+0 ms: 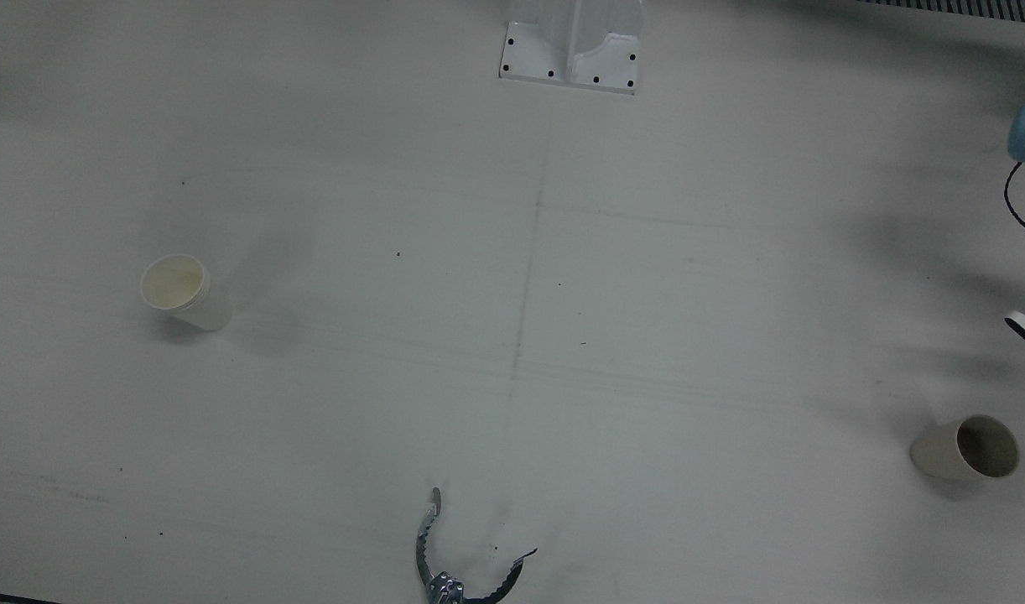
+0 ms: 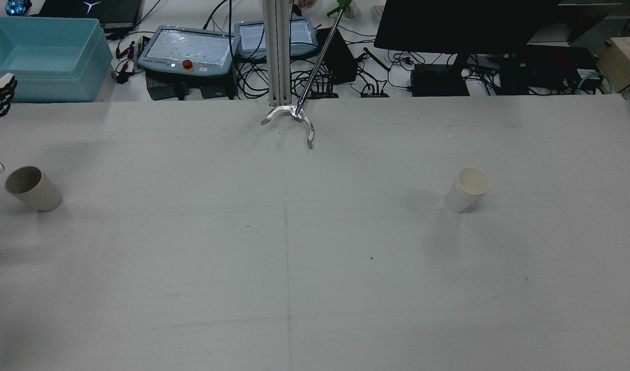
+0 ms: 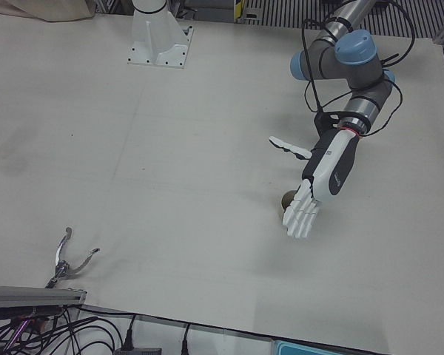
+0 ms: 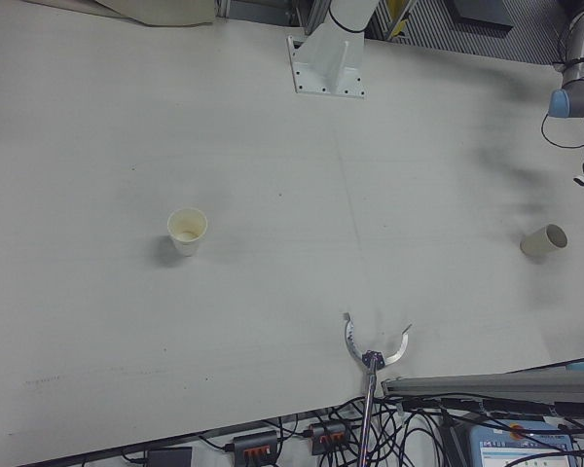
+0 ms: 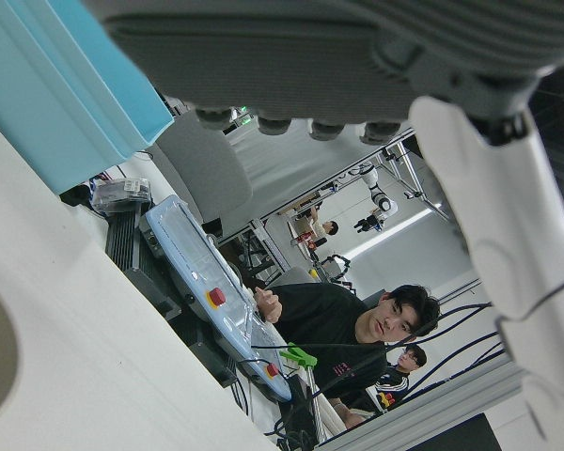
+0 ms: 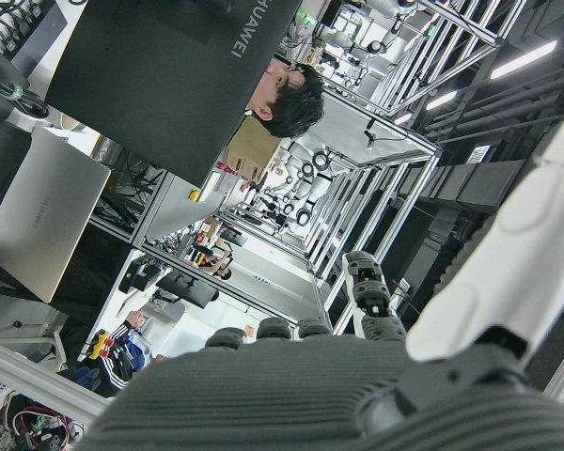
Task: Pour water
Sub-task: 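Move the left hand toward the white paper cup near it, then close the left hand fingers around the white paper cup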
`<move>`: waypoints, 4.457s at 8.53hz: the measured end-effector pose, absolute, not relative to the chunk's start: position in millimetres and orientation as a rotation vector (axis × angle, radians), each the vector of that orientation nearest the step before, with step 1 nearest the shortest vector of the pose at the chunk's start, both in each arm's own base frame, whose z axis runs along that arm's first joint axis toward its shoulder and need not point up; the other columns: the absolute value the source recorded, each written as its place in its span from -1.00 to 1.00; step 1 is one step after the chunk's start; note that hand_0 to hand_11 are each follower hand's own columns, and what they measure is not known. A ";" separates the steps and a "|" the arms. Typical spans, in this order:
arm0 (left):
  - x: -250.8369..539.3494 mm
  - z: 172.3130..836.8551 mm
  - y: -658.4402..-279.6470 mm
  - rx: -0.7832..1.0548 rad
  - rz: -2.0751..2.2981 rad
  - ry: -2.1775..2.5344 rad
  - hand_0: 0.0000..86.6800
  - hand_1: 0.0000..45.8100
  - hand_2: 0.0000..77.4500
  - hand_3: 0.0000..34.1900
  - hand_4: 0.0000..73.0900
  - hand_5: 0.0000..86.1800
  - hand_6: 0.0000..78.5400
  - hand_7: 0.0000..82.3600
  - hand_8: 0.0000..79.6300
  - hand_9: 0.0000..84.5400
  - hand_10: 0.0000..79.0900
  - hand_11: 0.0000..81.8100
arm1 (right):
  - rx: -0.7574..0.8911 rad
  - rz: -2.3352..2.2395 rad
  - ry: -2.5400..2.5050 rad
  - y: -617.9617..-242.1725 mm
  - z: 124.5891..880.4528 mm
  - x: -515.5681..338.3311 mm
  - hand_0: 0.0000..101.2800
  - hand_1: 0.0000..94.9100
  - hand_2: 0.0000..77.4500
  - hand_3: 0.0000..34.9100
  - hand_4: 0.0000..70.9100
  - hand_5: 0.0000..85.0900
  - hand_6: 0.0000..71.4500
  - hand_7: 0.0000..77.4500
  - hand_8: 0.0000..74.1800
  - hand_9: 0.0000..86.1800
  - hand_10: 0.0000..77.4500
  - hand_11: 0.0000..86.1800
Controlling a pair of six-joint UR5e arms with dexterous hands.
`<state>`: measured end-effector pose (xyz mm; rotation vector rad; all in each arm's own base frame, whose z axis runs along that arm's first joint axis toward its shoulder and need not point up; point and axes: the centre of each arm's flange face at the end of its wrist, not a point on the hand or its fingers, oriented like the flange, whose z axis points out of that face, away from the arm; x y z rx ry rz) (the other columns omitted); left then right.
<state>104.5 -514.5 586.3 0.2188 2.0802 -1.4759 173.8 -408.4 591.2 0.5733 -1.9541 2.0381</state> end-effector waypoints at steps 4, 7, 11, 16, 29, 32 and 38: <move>104.3 587.6 -512.9 0.219 -1.468 2.083 0.13 -0.62 -0.96 -0.44 -0.82 -0.99 -1.00 -0.97 -1.00 -0.99 -1.00 -0.97 | 0.572 2.040 -1.951 -406.7 592.3 173.5 -0.16 -0.90 -1.00 -1.00 -0.82 -0.86 -0.98 -0.96 -0.94 -0.99 -0.99 -0.99; 106.7 639.9 -513.4 0.227 -1.454 2.079 0.10 -0.71 -0.97 -0.39 -0.79 -0.99 -1.00 -0.97 -0.99 -0.99 -1.00 -0.97 | 0.566 2.040 -1.948 -406.5 593.3 171.8 -0.16 -0.90 -1.00 -1.00 -0.82 -0.86 -0.98 -0.96 -0.94 -0.99 -0.99 -0.99; 101.6 738.7 -505.3 0.241 -1.467 2.074 0.10 -0.71 -0.97 -0.28 -0.78 -0.99 -1.00 -0.99 -1.00 -0.99 -1.00 -0.97 | 0.551 2.030 -1.932 -408.1 594.9 164.9 -0.16 -0.91 -1.00 -1.00 -0.82 -0.85 -0.98 -0.96 -0.94 -0.99 -0.99 -0.99; 116.9 772.4 -510.6 0.219 -1.433 2.115 0.12 -0.50 -0.99 -0.22 -0.88 -0.99 -1.00 -0.99 -1.00 -0.99 -1.00 -0.97 | 0.538 2.015 -1.931 -412.8 592.9 158.6 -0.16 -0.94 -1.00 -1.00 -0.78 -0.81 -0.98 -0.89 -0.94 -0.99 -0.99 -0.99; 184.1 761.0 -534.0 0.057 -1.397 2.154 0.10 -0.40 -0.97 -0.91 -0.84 -0.99 -1.00 -0.89 -1.00 -0.99 -0.97 -0.92 | 0.530 2.007 -1.931 -415.1 591.5 154.8 -0.15 -0.91 -1.00 -1.00 -0.74 -0.80 -0.95 -0.86 -0.94 -0.99 -1.00 -0.99; 186.2 760.9 -537.3 0.055 -1.396 2.157 0.07 -0.36 -0.42 -0.81 -0.88 -0.99 -1.00 -0.89 -1.00 -0.99 -0.97 -0.92 | 0.528 2.006 -1.931 -414.8 591.5 154.3 -0.15 -0.91 -1.00 -1.00 -0.74 -0.80 -0.94 -0.86 -0.94 -0.99 -0.99 -0.99; 186.9 759.9 -537.5 0.000 -1.400 2.202 0.07 -0.62 -0.69 -0.92 -0.73 -1.00 -1.00 -0.92 -1.00 -0.99 -0.96 -0.91 | 0.524 2.005 -1.932 -414.1 591.0 153.4 -0.15 -0.91 -1.00 -1.00 -0.74 -0.80 -0.95 -0.86 -0.94 -0.99 -0.99 -0.99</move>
